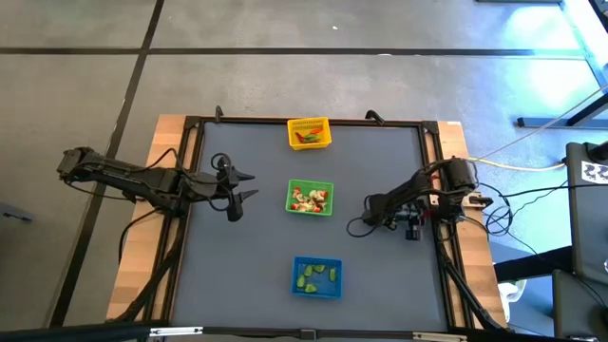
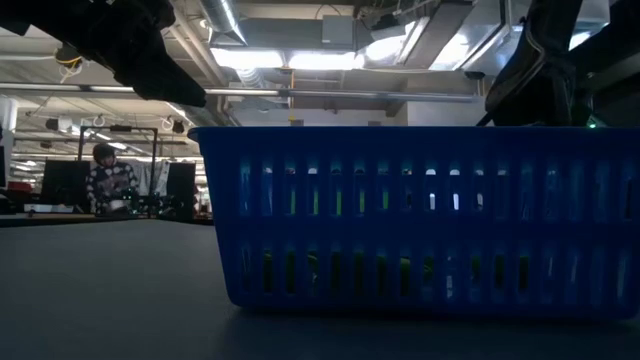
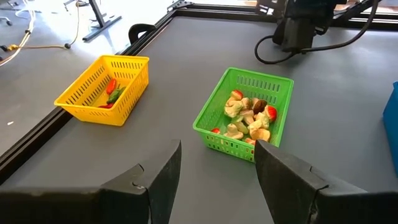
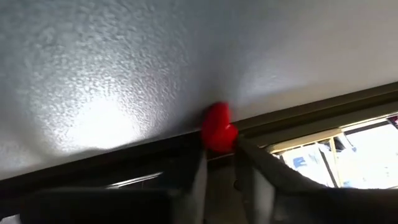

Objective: Sort produce into baskets
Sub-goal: Put the red chili pepper into the yellow bin

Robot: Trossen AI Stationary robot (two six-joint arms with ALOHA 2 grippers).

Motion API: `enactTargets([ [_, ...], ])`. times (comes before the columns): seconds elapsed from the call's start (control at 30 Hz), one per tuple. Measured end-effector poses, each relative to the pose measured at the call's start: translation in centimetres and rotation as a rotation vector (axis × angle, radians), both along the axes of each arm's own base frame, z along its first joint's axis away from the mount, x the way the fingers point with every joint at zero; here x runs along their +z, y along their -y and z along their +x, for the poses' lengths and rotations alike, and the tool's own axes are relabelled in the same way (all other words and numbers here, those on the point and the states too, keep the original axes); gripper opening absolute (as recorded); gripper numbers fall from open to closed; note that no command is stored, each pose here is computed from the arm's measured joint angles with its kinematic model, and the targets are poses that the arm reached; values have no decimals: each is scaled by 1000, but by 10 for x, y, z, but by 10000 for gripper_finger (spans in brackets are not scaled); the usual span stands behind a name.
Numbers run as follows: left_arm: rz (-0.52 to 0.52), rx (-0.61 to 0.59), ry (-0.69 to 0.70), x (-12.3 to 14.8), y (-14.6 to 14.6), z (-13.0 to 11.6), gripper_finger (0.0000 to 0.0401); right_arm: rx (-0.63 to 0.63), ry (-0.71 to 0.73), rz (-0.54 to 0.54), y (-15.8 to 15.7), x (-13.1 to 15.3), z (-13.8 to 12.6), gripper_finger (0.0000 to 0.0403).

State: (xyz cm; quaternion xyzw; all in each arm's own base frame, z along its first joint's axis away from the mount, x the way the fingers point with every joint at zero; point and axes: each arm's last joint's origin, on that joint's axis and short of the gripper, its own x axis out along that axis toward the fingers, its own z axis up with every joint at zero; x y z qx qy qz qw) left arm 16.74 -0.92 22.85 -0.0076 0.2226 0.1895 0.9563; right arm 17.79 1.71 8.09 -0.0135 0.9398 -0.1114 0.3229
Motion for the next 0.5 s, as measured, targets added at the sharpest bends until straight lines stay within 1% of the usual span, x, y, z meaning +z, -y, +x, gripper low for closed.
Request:
enactTargets([
  [0.1,0,0,0,0,0,0,200,13,3,10,0,0,0,53],
  [0.2,0,0,0,0,0,0,200,19,2,16,0,1,2,15],
  [0.3,14,-8,-6,0,0,0,200,22,30,21,-1,5,9,9],
  [0.4,19,-10,-6,0,0,0,200,13,111,1,-1,15,20,14],
  [0.5,24,-12,-4,1,0,0,200,7,187,-10,-2,28,32,8],
])
